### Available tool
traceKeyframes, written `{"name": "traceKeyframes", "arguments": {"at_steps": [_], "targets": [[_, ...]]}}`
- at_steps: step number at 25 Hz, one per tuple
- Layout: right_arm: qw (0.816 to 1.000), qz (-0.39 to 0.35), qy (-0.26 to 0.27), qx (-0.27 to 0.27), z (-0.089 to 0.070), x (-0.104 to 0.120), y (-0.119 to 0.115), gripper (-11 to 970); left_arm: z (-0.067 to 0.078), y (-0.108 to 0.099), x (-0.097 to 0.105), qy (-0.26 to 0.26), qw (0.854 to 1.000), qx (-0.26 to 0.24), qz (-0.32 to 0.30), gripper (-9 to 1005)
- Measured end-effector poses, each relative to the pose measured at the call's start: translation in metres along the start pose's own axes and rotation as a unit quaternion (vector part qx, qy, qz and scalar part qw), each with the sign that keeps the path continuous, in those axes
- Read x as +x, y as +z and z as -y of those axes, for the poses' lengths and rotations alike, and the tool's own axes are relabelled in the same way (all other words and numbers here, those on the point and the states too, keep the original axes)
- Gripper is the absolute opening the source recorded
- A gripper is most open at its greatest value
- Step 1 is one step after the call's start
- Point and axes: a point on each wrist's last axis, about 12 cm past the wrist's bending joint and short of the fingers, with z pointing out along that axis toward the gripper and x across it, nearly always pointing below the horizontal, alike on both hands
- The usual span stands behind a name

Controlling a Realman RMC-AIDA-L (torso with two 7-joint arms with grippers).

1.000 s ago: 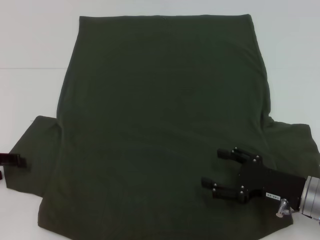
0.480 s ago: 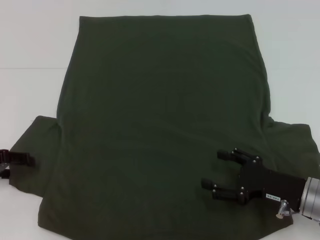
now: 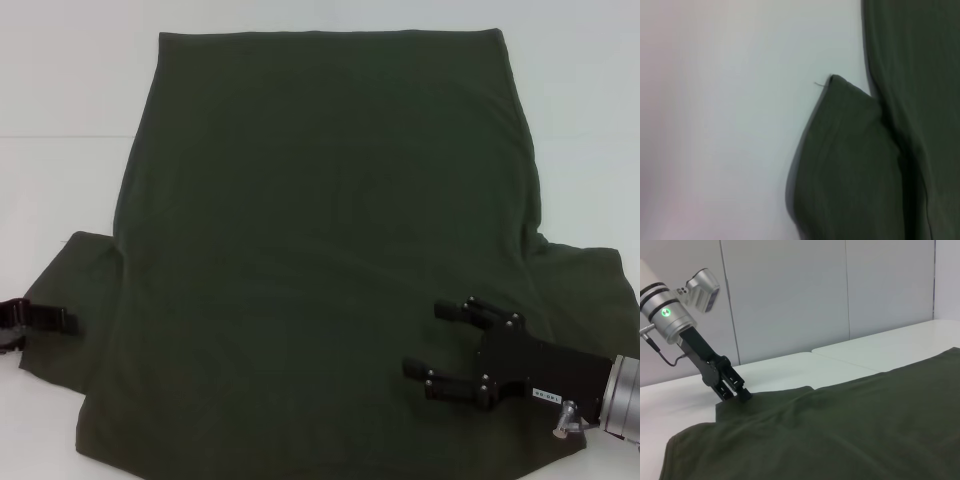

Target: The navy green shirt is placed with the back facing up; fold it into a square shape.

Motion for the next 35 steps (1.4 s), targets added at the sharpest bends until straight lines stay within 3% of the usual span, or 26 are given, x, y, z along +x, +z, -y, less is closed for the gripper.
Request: {"name": "traceKeyframes", "arguments": {"at_steps": [7, 24, 29, 35], "targets": [[1.000, 0.000, 0.000, 0.000, 0.000, 0.000, 0.000, 934, 0.001, 0.003, 0.000, 0.002, 1.000, -0.005, 0.003, 654], [1.000, 0.002, -0.001, 0.000, 0.001, -0.002, 0.001, 934, 0.003, 0.001, -0.005, 0.020, 1.000, -0.002, 0.013, 5], [1.000, 0.003, -0.001, 0.001, 0.001, -0.002, 0.001, 933, 0.002, -0.002, -0.008, 0.027, 0.999, -0.008, 0.021, 4], [1.000, 0.004, -0.003, 0.002, 0.002, -0.002, 0.001, 933, -0.004, -0.021, -0.024, 0.052, 0.997, -0.036, 0.041, 3]]}}
